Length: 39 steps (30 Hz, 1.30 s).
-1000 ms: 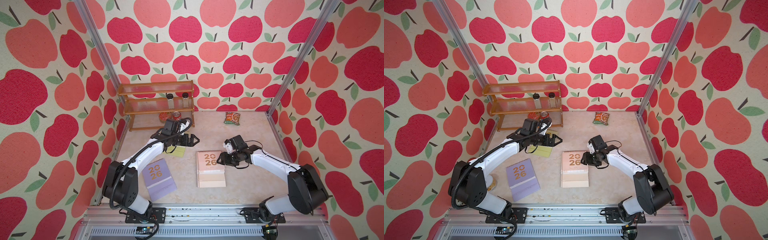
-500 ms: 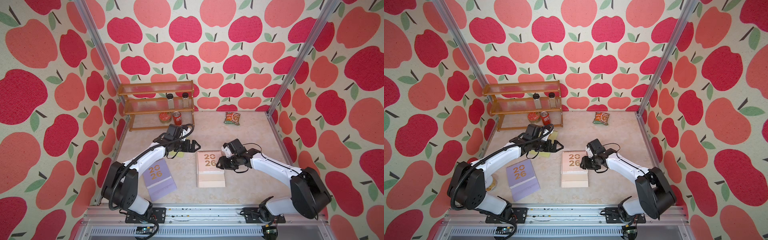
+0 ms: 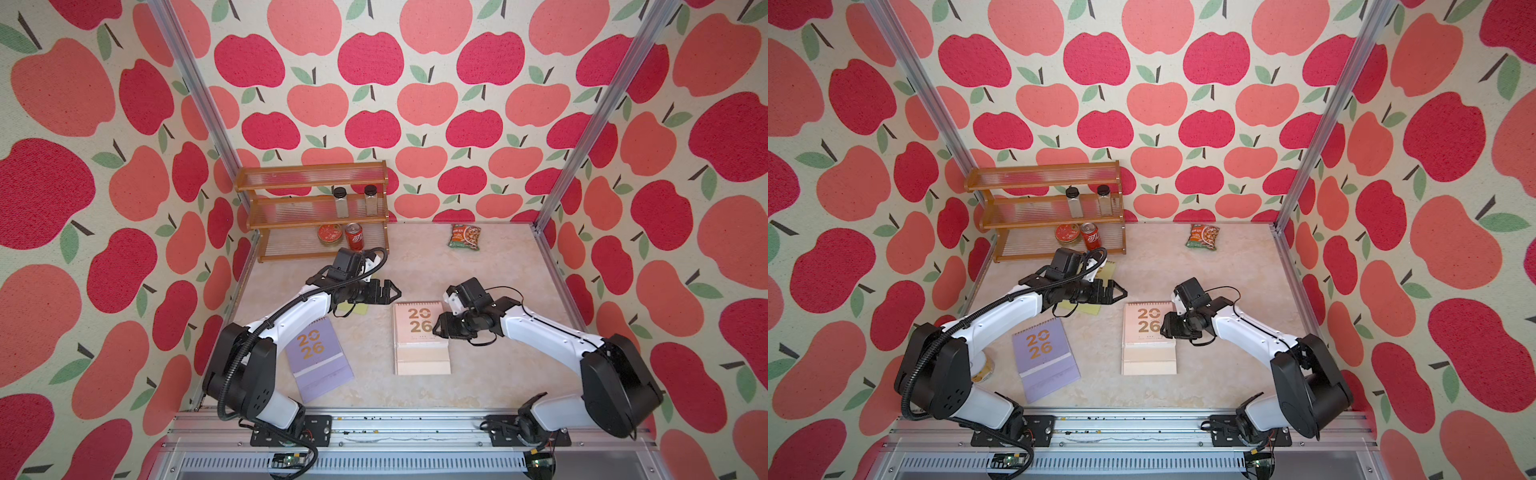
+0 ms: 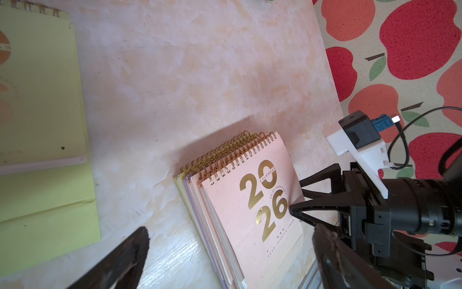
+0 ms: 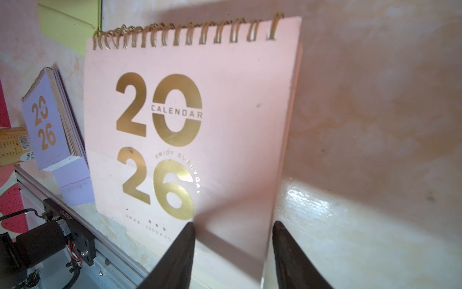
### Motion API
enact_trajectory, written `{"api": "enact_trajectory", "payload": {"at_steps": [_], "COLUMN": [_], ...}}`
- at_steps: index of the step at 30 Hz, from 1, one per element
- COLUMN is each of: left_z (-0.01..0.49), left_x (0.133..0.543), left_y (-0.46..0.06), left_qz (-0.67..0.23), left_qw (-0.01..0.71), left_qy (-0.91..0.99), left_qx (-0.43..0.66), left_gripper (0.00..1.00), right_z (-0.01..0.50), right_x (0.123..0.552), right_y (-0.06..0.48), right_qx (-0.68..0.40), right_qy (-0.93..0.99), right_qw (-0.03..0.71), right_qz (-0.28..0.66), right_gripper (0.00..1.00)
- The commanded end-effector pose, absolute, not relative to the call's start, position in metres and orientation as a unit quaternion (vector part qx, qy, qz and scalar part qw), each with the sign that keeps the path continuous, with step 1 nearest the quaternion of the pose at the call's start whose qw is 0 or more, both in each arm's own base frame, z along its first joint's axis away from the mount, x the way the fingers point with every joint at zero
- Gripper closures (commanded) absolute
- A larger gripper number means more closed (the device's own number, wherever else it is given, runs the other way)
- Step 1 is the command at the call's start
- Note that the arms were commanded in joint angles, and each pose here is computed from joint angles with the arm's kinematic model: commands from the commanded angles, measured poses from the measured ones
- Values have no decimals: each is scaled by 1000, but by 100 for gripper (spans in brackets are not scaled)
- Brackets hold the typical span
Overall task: Stack the calendars
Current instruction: Adjust the calendar at the calendar.
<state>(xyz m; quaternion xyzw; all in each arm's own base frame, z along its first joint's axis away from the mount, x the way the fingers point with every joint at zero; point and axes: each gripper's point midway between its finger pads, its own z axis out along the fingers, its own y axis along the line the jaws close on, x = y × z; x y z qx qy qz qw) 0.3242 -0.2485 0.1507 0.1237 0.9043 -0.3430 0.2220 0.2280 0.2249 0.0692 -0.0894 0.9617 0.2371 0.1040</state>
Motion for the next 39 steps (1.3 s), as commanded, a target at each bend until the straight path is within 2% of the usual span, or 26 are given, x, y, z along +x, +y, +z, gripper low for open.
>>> {"api": "enact_trajectory", "payload": {"at_steps": [1, 12, 26, 39], "left_z": [155, 156, 155, 154], "left_x": [325, 327, 327, 327], "left_y": [-246, -244, -243, -241], "left_qz": [-338, -337, -337, -337], "left_qw": [232, 234, 233, 233], "left_qy": [904, 904, 904, 904], "left_qx": [123, 121, 121, 121], "left_gripper": [1, 1, 0, 0], "right_z": [76, 76, 74, 66], "right_x": [236, 239, 235, 210], "right_y": [224, 232, 233, 222], "right_qx": [-91, -100, -101, -89], "right_qy": [962, 961, 963, 967], "right_qw": [110, 106, 102, 87], "right_qz": [231, 236, 228, 225], "right_gripper": [48, 53, 53, 50]}}
